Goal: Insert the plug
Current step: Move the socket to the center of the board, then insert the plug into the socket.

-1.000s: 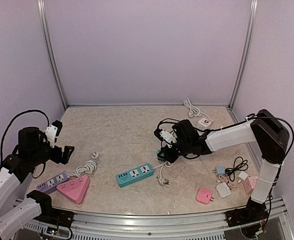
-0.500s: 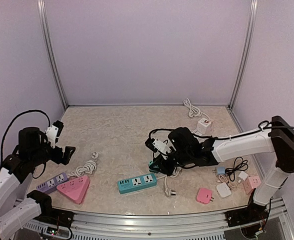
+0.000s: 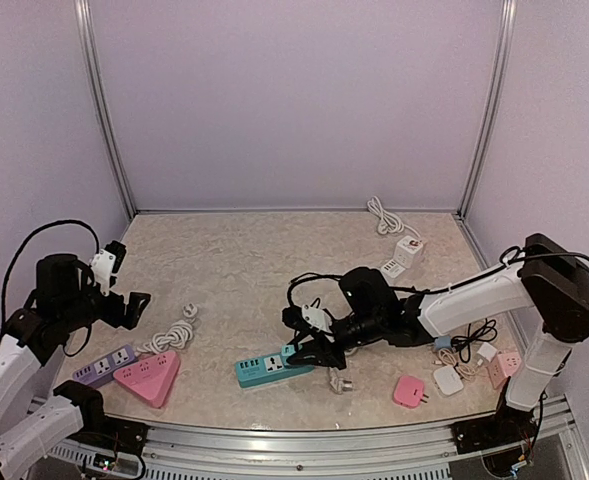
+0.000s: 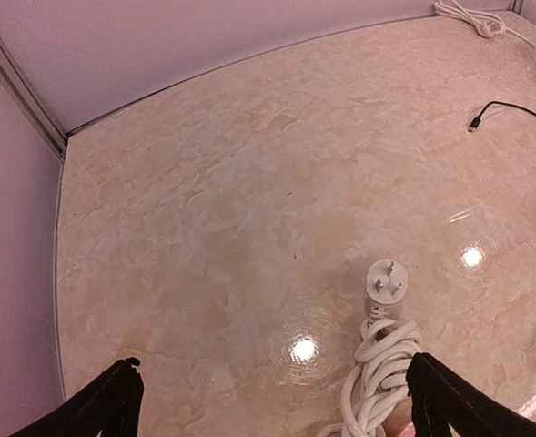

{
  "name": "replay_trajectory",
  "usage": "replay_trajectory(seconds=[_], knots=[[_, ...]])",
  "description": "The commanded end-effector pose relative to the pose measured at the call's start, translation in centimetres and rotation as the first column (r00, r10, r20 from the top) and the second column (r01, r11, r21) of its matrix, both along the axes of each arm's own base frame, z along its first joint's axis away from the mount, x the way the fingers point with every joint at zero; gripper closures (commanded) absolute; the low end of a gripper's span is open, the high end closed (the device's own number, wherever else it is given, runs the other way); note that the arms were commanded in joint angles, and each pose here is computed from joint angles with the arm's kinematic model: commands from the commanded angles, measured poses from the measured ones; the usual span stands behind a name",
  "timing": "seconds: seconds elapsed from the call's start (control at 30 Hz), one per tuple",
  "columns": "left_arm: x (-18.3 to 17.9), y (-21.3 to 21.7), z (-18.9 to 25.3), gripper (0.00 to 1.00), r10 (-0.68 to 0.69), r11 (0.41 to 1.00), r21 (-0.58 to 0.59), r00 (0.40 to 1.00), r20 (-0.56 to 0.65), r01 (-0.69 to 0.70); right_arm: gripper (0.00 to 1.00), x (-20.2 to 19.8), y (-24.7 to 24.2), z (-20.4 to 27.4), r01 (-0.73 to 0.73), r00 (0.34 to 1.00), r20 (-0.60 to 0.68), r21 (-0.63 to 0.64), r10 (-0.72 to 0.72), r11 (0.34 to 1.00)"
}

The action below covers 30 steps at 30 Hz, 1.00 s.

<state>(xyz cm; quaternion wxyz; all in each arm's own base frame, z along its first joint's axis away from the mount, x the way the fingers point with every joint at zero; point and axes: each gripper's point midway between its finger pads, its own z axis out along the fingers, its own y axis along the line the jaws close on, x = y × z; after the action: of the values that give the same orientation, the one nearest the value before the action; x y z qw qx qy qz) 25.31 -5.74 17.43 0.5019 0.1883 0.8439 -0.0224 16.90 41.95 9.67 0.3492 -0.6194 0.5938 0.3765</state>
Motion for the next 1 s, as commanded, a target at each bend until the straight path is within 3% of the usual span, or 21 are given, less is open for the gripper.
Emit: replay_trajectory(seconds=[0.0, 0.4, 0.97], knots=[[0.0, 0.1, -0.3, 0.01, -0.005, 1.000, 0.000, 1.000, -0.013, 0.005, 1.00, -0.8, -0.6, -1.5, -0.065, 0.998, 0.008, -0.020, 0.065, 0.998], [0.2, 0.1, -0.4, 0.01, -0.006, 1.000, 0.001, 1.000, -0.023, 0.007, 1.00, 1.2, -0.7, 1.7, -0.090, 0.991, 0.104, 0.029, 0.087, 0.995], [0.2, 0.2, -0.5, 0.01, -0.005, 1.000, 0.004, 1.000, -0.025, 0.005, 1.00, 2.1, -0.9, -1.8, -0.109, 0.993, 0.051, 0.008, 0.109, 0.994]])
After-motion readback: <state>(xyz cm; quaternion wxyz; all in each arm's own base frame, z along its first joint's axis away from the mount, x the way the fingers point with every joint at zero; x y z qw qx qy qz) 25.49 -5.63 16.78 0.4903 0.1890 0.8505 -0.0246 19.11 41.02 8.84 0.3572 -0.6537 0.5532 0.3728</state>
